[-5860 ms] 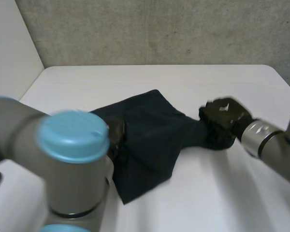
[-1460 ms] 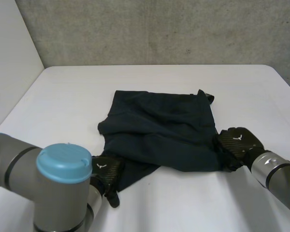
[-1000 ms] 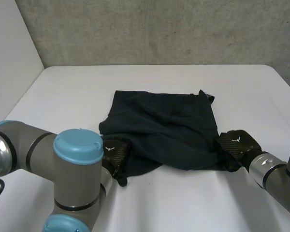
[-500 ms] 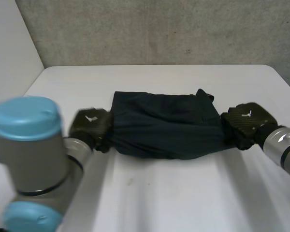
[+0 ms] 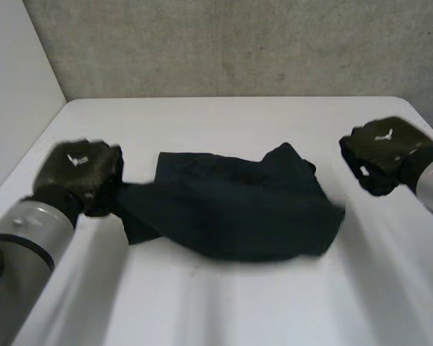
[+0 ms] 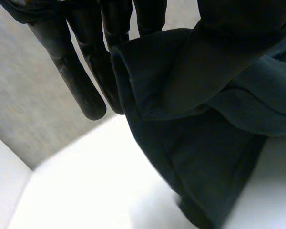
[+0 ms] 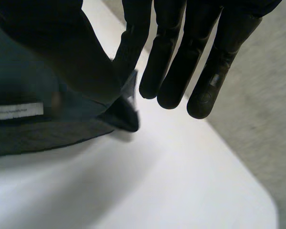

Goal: Fold the shorts.

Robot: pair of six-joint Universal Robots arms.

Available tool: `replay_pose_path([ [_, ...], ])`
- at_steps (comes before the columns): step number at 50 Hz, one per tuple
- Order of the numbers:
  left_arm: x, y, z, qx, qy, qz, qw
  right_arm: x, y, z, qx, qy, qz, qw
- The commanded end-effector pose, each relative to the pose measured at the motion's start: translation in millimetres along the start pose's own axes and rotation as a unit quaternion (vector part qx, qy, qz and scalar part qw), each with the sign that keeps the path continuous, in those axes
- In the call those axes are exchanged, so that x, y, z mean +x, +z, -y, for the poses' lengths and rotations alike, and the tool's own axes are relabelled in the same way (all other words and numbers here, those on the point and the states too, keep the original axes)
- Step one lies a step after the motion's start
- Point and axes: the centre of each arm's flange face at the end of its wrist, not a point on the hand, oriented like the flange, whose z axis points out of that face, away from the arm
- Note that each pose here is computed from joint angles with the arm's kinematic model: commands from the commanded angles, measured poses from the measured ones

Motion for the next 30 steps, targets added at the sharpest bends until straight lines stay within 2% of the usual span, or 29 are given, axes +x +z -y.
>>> replay_pose_path([
  [1, 16, 16, -38, -0.067, 0.007, -0.031, 0.997, -15, 39, -38, -0.038, 0.087, 0.029, 0.995],
  [4, 17, 22, -40, -0.072, 0.007, -0.031, 0.997, -12, 61, -42, -0.023, 0.130, 0.019, 0.991],
  [7, 16, 29, -43, -0.079, 0.007, -0.028, 0.996, -12, 77, -44, -0.020, 0.136, 0.014, 0.990],
  [12, 15, 32, -43, -0.080, 0.003, -0.026, 0.996, -9, 73, -38, -0.023, 0.139, 0.002, 0.990],
  [14, 14, 33, -42, -0.079, 0.001, -0.025, 0.997, -11, 63, -34, -0.024, 0.138, 0.006, 0.990],
  [20, 13, 37, -36, -0.069, -0.016, -0.021, 0.997, -31, -8, -12, -0.026, 0.135, 0.058, 0.989],
  [26, 14, 40, -34, -0.065, -0.022, -0.021, 0.997, -62, -49, -23, -0.058, 0.121, 0.142, 0.981],
  [30, 14, 40, -34, -0.065, -0.023, -0.021, 0.997, -89, -72, -41, -0.096, 0.122, 0.200, 0.967],
])
